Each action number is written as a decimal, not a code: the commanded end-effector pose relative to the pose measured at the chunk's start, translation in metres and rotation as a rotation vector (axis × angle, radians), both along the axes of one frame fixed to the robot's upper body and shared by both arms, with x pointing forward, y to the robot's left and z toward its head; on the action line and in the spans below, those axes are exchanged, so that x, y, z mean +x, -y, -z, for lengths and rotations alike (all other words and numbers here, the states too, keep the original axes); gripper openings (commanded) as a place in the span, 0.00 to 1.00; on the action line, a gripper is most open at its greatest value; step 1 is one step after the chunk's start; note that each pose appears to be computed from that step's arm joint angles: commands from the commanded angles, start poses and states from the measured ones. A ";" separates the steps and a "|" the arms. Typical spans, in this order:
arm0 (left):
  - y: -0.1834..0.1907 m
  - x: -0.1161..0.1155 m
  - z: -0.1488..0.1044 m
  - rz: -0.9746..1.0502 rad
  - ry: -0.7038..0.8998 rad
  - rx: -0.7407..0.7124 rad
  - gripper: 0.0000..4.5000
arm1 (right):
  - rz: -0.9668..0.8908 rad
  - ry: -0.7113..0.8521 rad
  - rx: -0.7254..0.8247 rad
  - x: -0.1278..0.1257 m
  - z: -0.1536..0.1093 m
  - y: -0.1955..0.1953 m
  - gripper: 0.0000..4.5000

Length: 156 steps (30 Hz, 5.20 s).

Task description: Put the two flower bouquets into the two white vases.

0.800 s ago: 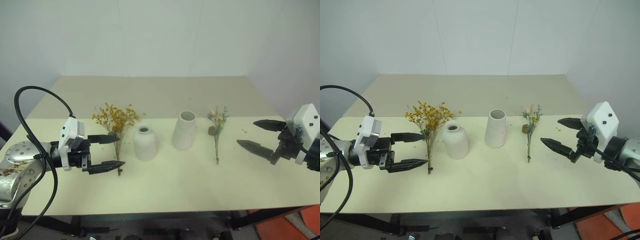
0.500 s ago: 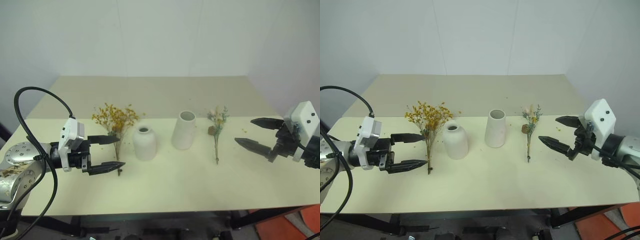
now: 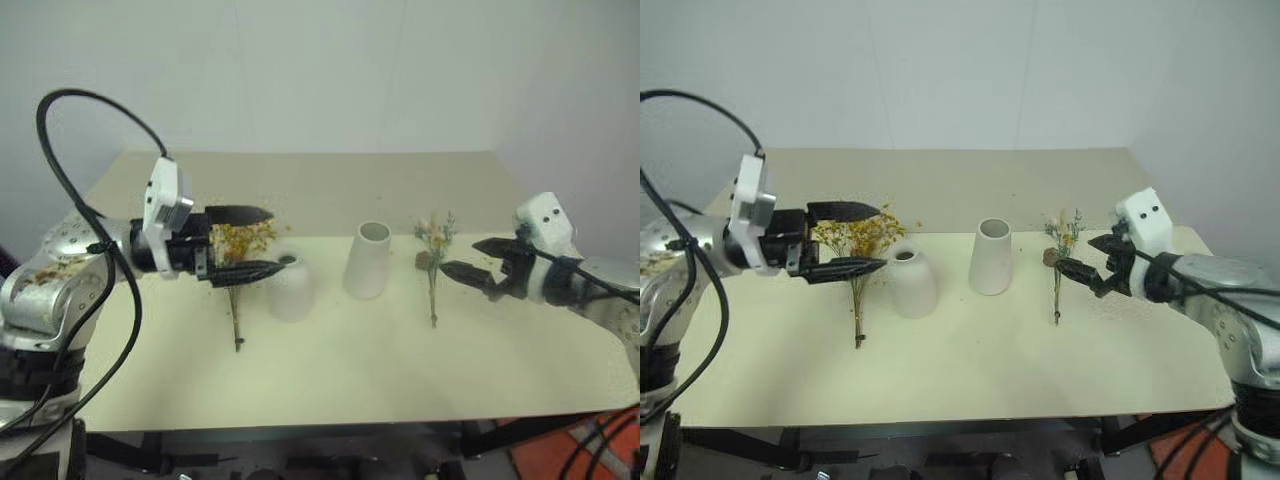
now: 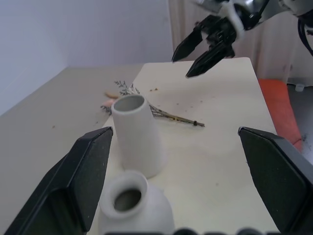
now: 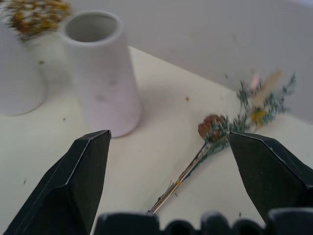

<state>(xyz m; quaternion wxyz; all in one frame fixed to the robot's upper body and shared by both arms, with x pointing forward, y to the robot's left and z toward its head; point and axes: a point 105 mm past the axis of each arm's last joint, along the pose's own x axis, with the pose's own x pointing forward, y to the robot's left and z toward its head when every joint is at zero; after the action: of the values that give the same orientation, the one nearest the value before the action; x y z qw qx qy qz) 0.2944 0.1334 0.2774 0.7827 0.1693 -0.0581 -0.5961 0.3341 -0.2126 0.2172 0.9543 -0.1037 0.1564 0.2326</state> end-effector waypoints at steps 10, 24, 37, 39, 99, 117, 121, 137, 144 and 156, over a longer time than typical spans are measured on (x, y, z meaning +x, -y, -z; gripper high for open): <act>0.059 0.027 -0.004 0.138 -0.041 0.111 1.00 | 0.206 -0.264 -0.055 0.044 0.047 0.002 0.99; 0.079 0.030 0.005 0.250 -0.023 0.205 1.00 | 0.221 -0.407 -0.134 0.067 0.098 -0.006 0.58; 0.074 0.040 0.000 0.203 -0.013 0.200 1.00 | 0.316 -0.387 0.010 0.074 0.079 -0.006 0.00; 0.070 0.042 0.000 0.186 -0.017 0.192 1.00 | 0.364 -0.348 0.094 0.076 0.064 -0.002 0.00; 0.067 0.080 0.006 -0.107 -0.146 0.234 1.00 | -0.106 0.735 0.426 0.047 -0.035 -0.133 0.00; 0.063 0.076 0.001 -0.099 -0.098 0.239 1.00 | -0.055 0.775 0.420 0.021 -0.027 -0.110 0.80; 0.058 0.076 -0.002 -0.119 -0.089 0.228 1.00 | -0.074 0.784 0.387 0.009 -0.032 -0.099 0.80; -0.010 0.040 -0.026 -0.379 -0.061 0.101 1.00 | -0.601 0.552 0.294 -0.050 -0.068 -0.093 0.80; -0.035 0.019 -0.023 -0.525 -0.092 0.072 1.00 | -0.728 0.462 0.165 -0.049 -0.066 -0.097 0.80; -0.087 0.004 -0.002 -0.893 -0.220 0.126 1.00 | -0.792 0.430 0.103 -0.028 -0.064 -0.101 0.80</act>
<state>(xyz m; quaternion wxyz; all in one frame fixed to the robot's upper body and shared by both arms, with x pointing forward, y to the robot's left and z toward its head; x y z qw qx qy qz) 0.2986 0.2090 0.2644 0.9392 0.1624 0.1539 -0.2604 0.3082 -0.1128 0.2683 0.8131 -0.1392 -0.0784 0.5597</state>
